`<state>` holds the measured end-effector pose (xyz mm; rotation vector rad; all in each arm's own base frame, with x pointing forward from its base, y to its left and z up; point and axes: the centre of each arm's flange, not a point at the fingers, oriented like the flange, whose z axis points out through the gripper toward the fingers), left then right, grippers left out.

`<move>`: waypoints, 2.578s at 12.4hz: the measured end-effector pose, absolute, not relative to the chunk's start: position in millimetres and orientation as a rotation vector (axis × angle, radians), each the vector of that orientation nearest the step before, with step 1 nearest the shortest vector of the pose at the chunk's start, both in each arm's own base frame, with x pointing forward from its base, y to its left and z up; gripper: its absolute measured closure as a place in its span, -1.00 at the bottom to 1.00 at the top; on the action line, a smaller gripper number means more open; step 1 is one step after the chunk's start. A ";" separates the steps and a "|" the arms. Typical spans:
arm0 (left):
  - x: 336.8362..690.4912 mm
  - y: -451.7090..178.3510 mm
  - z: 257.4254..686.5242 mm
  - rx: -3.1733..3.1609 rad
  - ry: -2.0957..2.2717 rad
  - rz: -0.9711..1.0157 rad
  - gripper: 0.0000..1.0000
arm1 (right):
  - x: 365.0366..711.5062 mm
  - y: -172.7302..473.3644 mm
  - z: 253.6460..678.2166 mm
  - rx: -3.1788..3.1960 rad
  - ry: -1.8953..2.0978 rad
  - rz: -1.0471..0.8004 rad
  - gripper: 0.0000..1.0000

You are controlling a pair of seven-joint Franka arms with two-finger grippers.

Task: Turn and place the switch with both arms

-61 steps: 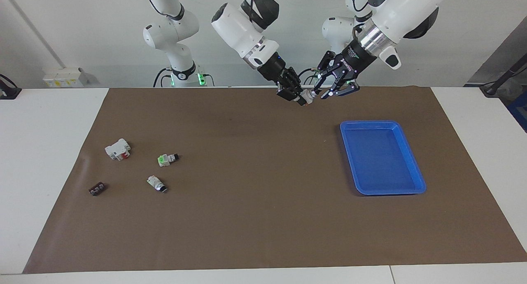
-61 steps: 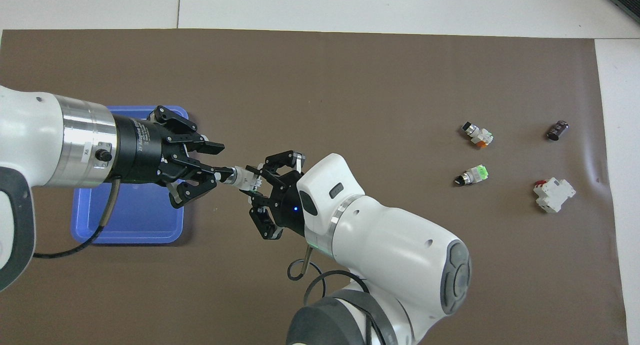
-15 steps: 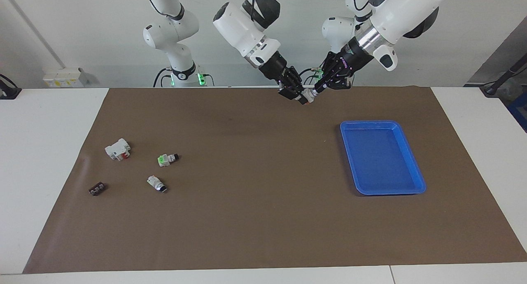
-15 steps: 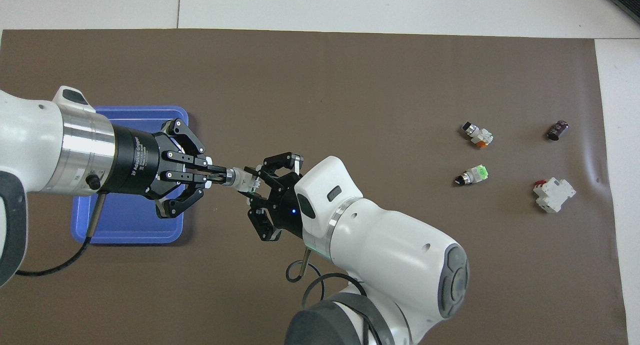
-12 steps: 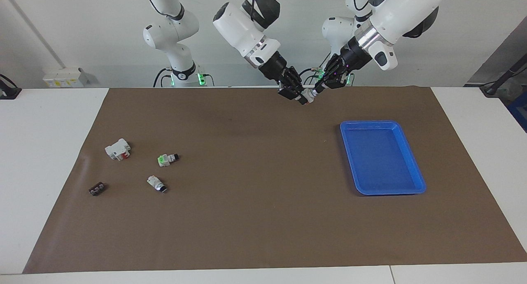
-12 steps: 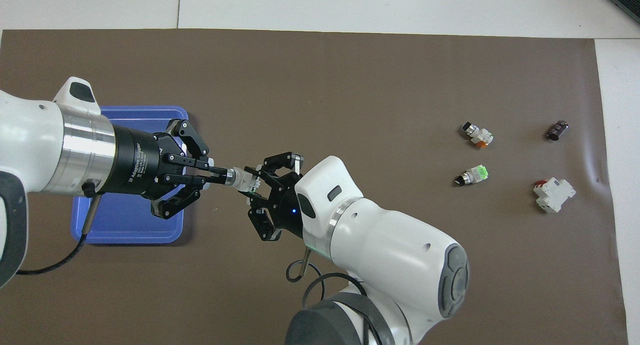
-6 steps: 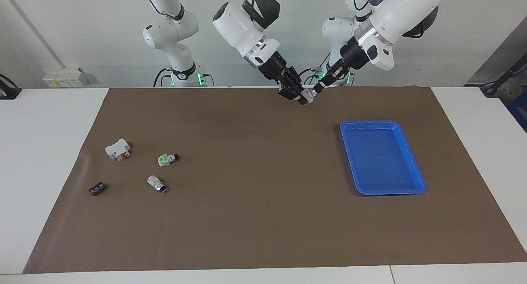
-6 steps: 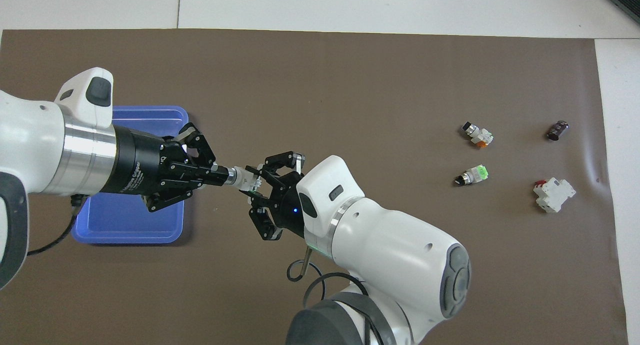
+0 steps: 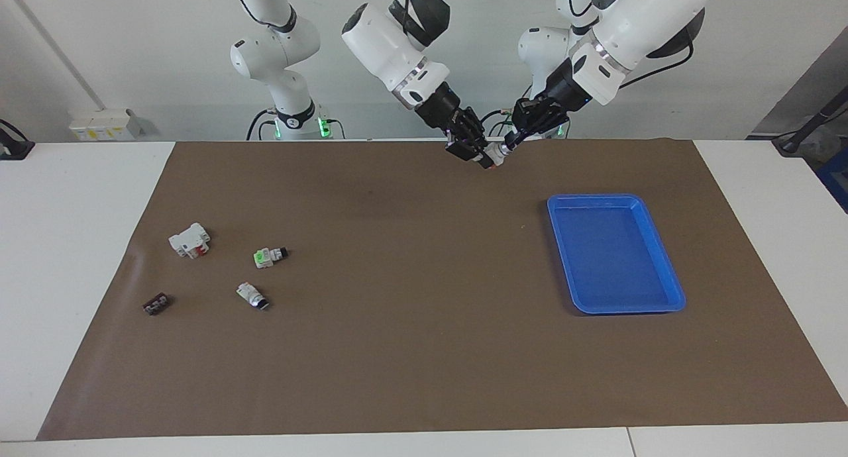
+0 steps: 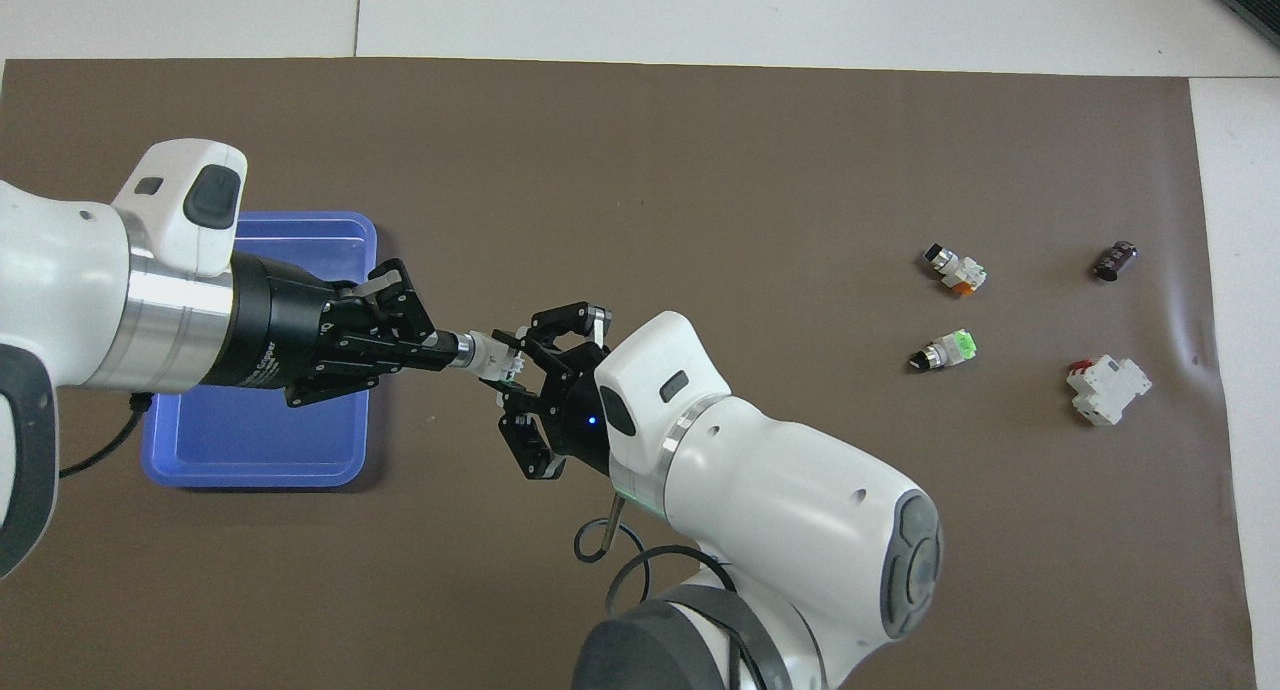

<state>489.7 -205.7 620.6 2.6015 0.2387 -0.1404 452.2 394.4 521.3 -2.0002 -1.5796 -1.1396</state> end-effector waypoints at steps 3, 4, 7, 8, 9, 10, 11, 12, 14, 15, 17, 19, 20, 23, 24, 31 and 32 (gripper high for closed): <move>487.6 -205.1 619.7 2.627 0.004 -0.091 0.80 | 449.2 396.8 519.6 -1.996 -1.585 -1.133 0.35; 487.0 -205.2 619.7 2.630 -0.056 -0.077 0.80 | 448.7 397.2 519.3 -1.996 -1.586 -1.132 0.35; 486.5 -205.4 620.4 2.627 -0.170 -0.045 0.80 | 448.6 397.2 519.7 -1.996 -1.585 -1.132 0.35; 486.5 -205.4 620.6 2.624 -0.207 -0.033 0.80 | 448.6 397.1 519.8 -2.001 -1.575 -1.129 0.35; 484.8 -208.5 621.4 2.624 -0.241 -0.027 0.80 | 449.4 396.8 518.7 -2.010 -1.560 -1.124 0.21; 482.5 -212.7 621.8 2.638 -0.266 -0.018 0.80 | 451.8 394.6 518.5 -2.018 -1.552 -1.130 -0.03; 480.4 -218.0 621.2 2.651 -0.287 -0.012 0.80 | 454.0 392.8 520.5 -2.021 -1.546 -1.139 -0.29; 478.3 -222.6 620.0 2.658 -0.302 -0.013 0.80 | 456.4 390.7 522.6 -2.025 -1.539 -1.147 -0.55; 478.2 -224.5 619.4 2.664 -0.308 -0.005 0.80 | 463.9 382.1 522.8 -2.045 -1.517 -1.149 -1.00; 480.7 -220.2 617.1 2.694 -0.309 0.009 0.80 | 471.5 372.6 521.2 -2.065 -1.498 -1.136 -1.00; 490.4 -191.0 604.8 2.768 -0.258 0.010 0.80 | 504.2 325.7 512.1 -2.137 -1.437 -1.056 -1.00; 506.7 -134.1 595.8 2.824 -0.147 0.027 0.80 | 540.0 257.3 509.1 -2.227 -1.344 -1.004 -1.00; 512.2 -104.1 591.6 2.849 -0.116 0.037 0.80 | 554.3 220.4 513.3 -2.276 -1.321 -1.004 -1.00; 516.6 -34.4 553.3 2.977 -0.081 0.011 0.80 | 573.2 133.6 537.0 -2.402 -1.312 -1.035 -1.00; 518.0 -21.7 534.2 3.006 -0.082 0.017 0.80 | 576.0 112.1 542.2 -2.451 -1.297 -1.035 -1.00; 551.7 44.0 410.8 3.088 -0.219 0.008 0.80 | 576.4 66.9 546.8 -3.090 -0.478 -0.604 -1.00; 549.5 47.7 406.0 3.085 -0.249 0.004 0.80 | 573.4 65.0 549.9 -3.141 -0.249 -0.520 -1.00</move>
